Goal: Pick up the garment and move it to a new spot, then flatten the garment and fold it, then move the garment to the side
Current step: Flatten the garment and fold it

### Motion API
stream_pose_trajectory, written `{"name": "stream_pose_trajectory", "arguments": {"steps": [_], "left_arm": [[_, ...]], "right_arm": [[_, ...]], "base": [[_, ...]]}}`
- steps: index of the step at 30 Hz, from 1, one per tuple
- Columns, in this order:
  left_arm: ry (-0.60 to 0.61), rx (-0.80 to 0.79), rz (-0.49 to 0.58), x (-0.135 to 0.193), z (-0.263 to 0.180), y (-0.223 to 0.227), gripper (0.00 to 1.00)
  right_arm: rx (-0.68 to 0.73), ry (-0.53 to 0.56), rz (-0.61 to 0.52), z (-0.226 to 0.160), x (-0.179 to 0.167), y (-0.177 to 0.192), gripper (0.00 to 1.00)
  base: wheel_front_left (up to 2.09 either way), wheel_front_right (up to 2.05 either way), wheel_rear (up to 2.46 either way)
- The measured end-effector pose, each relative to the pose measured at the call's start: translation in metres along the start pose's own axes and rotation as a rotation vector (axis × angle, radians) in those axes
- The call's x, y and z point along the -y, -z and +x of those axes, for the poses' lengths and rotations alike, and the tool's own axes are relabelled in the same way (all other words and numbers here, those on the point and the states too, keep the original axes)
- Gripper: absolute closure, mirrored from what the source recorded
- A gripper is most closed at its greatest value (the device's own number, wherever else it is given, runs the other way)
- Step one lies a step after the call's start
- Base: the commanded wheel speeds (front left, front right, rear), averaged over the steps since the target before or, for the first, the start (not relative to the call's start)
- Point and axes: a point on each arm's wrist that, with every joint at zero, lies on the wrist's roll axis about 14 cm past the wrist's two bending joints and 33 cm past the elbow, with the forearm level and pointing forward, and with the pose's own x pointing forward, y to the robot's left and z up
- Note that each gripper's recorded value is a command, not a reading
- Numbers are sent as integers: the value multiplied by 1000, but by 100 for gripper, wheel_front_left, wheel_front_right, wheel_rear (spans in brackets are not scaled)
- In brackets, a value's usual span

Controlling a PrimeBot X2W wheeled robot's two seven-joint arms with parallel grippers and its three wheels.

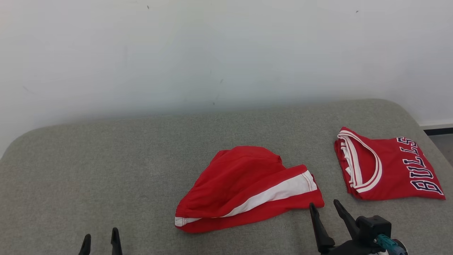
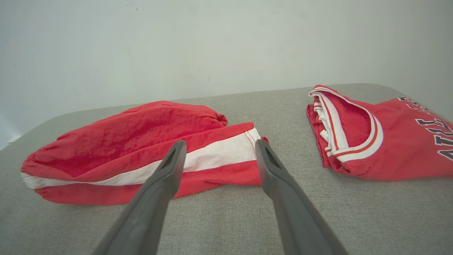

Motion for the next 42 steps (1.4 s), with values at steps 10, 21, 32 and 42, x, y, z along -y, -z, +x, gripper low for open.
{"name": "stream_pose_trajectory", "arguments": {"steps": [10, 21, 32, 42], "left_arm": [[4, -14, 10, 0, 1, 4, 0], [19, -19, 14, 3, 2, 6, 0], [79, -58, 16, 18, 1, 18, 0], [306, -195, 53, 76, 13, 50, 0]], "right_arm": [[-4, 9, 5, 0, 3, 1, 0], [-11, 9, 14, 0, 3, 4, 0], [-19, 12, 16, 1, 4, 8, 0], [-38, 5, 18, 6, 3, 13, 0]], "base": [[0, 0, 0], [0, 0, 0], [0, 0, 0], [0, 0, 0]]}}
